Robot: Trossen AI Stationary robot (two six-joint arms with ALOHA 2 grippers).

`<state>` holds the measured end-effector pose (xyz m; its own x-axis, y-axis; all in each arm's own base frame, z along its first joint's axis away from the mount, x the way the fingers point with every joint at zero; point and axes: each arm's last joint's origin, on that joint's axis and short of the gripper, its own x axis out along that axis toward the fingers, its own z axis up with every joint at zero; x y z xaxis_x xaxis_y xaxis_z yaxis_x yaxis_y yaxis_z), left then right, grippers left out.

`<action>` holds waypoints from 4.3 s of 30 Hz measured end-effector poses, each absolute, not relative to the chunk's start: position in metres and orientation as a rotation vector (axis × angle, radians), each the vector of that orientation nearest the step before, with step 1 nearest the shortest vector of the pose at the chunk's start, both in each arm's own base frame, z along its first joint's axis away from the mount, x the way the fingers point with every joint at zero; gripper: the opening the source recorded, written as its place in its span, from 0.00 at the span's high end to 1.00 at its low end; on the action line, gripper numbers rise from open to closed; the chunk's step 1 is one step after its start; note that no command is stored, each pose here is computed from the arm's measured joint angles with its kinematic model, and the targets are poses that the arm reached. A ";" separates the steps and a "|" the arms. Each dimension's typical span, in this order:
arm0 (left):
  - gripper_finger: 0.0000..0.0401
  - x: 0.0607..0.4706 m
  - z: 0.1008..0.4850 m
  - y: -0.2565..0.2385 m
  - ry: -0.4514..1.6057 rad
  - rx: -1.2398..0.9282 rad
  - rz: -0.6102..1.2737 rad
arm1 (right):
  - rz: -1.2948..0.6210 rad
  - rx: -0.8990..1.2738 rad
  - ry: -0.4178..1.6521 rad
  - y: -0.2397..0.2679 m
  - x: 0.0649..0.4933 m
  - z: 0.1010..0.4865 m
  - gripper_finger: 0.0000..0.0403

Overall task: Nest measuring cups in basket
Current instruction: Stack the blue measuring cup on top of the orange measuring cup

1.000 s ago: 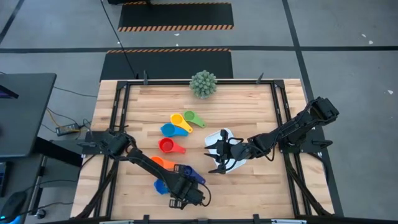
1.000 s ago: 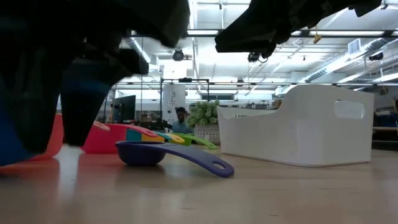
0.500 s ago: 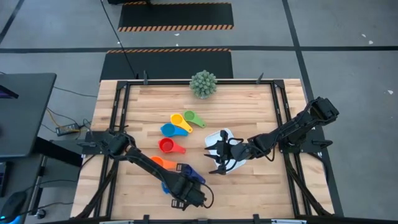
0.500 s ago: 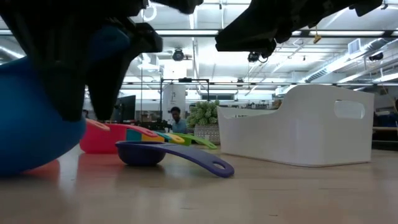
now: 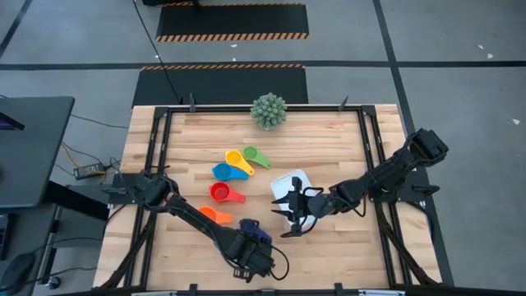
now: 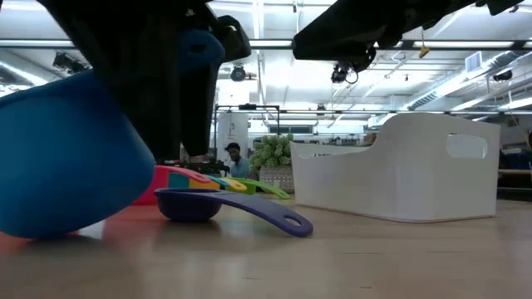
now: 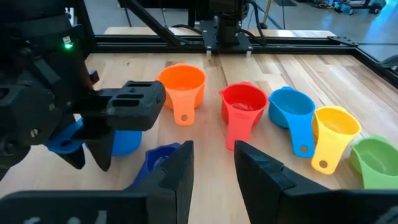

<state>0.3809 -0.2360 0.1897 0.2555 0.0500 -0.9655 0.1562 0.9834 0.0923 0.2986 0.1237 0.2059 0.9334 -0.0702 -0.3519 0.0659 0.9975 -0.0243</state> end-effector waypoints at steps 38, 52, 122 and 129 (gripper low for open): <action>0.37 0.326 0.225 -0.260 1.356 0.287 0.026 | -0.067 0.026 0.324 0.128 0.298 0.209 0.69; 0.02 0.332 0.217 -0.252 1.434 0.198 0.056 | -0.053 0.032 0.300 0.131 0.298 0.212 0.69; 0.13 0.300 0.187 -0.205 1.396 -0.001 0.058 | -0.025 0.056 0.238 0.139 0.296 0.218 0.69; 0.31 0.299 0.183 -0.205 1.396 -0.005 0.055 | -0.026 0.055 0.238 0.138 0.297 0.218 0.69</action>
<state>0.2989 -0.2049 0.1835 0.1727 0.0362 -0.9843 -0.0417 0.9987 0.0295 0.2967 0.1383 0.2180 0.9714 -0.0195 -0.2366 0.0326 0.9981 0.0514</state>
